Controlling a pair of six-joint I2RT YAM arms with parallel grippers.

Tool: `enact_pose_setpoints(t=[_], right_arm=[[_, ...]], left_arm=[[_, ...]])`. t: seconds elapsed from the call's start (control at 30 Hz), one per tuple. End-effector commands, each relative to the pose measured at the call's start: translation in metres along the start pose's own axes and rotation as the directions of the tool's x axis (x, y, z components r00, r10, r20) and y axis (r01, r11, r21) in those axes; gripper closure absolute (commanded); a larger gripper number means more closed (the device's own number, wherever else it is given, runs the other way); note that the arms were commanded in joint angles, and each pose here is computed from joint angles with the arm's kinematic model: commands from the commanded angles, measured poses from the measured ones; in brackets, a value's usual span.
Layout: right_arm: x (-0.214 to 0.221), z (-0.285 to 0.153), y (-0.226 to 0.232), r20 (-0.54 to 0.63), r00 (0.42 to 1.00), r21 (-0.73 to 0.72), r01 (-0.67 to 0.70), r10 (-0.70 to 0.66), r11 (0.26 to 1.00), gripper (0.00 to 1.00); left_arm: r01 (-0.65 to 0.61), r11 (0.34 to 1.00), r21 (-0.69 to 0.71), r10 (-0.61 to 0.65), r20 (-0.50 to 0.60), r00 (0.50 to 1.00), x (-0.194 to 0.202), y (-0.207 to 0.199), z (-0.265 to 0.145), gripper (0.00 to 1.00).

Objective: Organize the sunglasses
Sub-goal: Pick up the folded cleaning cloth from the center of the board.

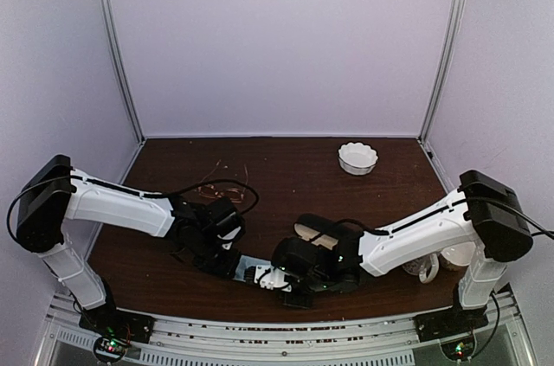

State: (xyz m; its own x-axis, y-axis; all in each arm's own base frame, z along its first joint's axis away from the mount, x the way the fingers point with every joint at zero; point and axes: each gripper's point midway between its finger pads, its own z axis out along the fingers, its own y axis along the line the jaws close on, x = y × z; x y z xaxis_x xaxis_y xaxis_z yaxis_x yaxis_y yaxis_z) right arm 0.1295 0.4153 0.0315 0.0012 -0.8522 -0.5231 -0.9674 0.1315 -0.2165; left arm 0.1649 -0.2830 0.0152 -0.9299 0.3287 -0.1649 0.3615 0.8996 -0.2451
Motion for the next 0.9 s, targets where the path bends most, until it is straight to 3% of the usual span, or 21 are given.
enact_pose_setpoints(t=[0.0,0.17,0.27,0.37,0.63,0.87], right_arm=[[-0.002,0.002,0.001,0.017,1.000,0.010,0.015,-0.015,1.000,0.79],[0.001,0.005,-0.004,0.005,1.000,0.041,0.015,-0.015,0.999,0.81],[-0.001,-0.001,-0.011,0.016,1.000,0.087,0.012,-0.013,0.996,0.73],[-0.005,-0.009,-0.016,0.041,0.999,0.111,0.013,-0.017,0.994,0.71],[-0.012,-0.014,-0.001,0.089,0.996,0.033,0.029,-0.032,0.999,0.78],[-0.005,0.000,0.007,0.043,0.999,-0.003,0.032,-0.031,0.999,0.82]], left_arm=[[0.003,1.000,-0.008,-0.003,-0.019,1.000,0.007,0.003,0.007,0.95],[0.004,1.000,-0.012,-0.005,-0.021,1.000,0.008,0.004,0.008,0.95],[0.005,1.000,-0.012,-0.005,-0.022,1.000,0.008,0.004,0.008,0.95],[0.003,1.000,-0.013,-0.003,-0.023,1.000,0.008,0.004,0.009,0.95],[0.006,1.000,-0.014,-0.006,-0.021,1.000,0.007,0.004,0.009,0.95],[0.005,1.000,-0.015,-0.005,-0.023,1.000,0.008,0.005,0.009,0.95]])
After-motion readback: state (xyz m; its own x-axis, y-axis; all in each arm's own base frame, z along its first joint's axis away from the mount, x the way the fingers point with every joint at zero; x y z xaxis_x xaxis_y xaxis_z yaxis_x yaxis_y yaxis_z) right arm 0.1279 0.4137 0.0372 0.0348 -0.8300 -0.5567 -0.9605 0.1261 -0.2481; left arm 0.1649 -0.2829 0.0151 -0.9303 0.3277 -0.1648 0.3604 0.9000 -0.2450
